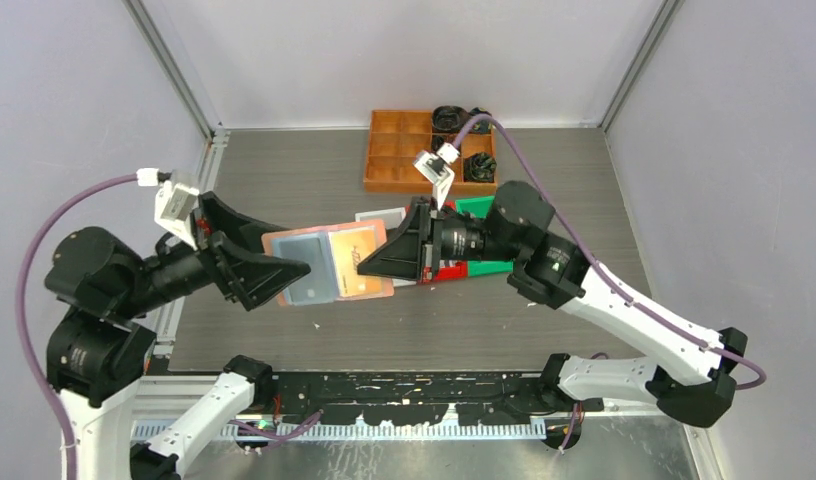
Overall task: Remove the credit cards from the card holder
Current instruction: Remove the credit card from the card holder.
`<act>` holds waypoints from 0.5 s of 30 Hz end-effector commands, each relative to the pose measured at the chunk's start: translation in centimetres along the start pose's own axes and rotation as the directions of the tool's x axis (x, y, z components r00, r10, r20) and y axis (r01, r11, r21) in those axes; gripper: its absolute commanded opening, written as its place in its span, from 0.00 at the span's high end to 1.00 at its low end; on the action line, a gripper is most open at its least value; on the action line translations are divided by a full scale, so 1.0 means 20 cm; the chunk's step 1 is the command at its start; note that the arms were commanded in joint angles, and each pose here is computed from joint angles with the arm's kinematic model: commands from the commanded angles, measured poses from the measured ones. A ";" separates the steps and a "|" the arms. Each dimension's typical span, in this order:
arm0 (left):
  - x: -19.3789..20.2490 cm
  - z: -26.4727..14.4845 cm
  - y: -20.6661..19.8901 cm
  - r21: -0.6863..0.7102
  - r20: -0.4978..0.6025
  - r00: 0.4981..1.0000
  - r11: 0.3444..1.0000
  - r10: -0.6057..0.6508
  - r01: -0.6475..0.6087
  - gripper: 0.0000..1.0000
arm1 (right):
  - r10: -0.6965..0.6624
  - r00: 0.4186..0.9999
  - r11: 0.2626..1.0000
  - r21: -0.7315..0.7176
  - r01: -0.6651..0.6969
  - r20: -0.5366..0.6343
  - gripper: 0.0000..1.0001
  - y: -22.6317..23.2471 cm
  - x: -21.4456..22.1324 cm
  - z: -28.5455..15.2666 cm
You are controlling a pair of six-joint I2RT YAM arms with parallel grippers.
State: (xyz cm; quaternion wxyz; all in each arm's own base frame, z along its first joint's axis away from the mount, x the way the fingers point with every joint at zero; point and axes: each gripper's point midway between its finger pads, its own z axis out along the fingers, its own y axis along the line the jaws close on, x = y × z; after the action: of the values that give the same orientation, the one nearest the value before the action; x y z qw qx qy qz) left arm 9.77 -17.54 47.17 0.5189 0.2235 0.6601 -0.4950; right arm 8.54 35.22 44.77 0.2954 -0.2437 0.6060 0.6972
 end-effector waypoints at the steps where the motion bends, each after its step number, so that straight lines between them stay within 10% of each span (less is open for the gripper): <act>1: -0.01 -0.04 -0.06 0.065 -0.045 0.979 0.979 0.199 -0.196 0.26 | 0.042 0.944 0.988 0.151 0.008 -0.327 0.99 -0.14 0.24 -0.05; 15: 0.49 -0.03 0.13 0.194 -0.352 0.915 0.971 0.199 -0.136 0.35 | 0.028 0.843 0.996 0.084 0.020 -0.537 0.99 -0.12 0.38 0.09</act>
State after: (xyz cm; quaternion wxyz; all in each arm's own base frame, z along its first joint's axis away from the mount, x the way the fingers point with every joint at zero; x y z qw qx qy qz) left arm 9.15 -18.19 39.33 0.4294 0.3709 0.6870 -0.4540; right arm 6.86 38.71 33.82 0.1007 -0.3640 0.7504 0.5424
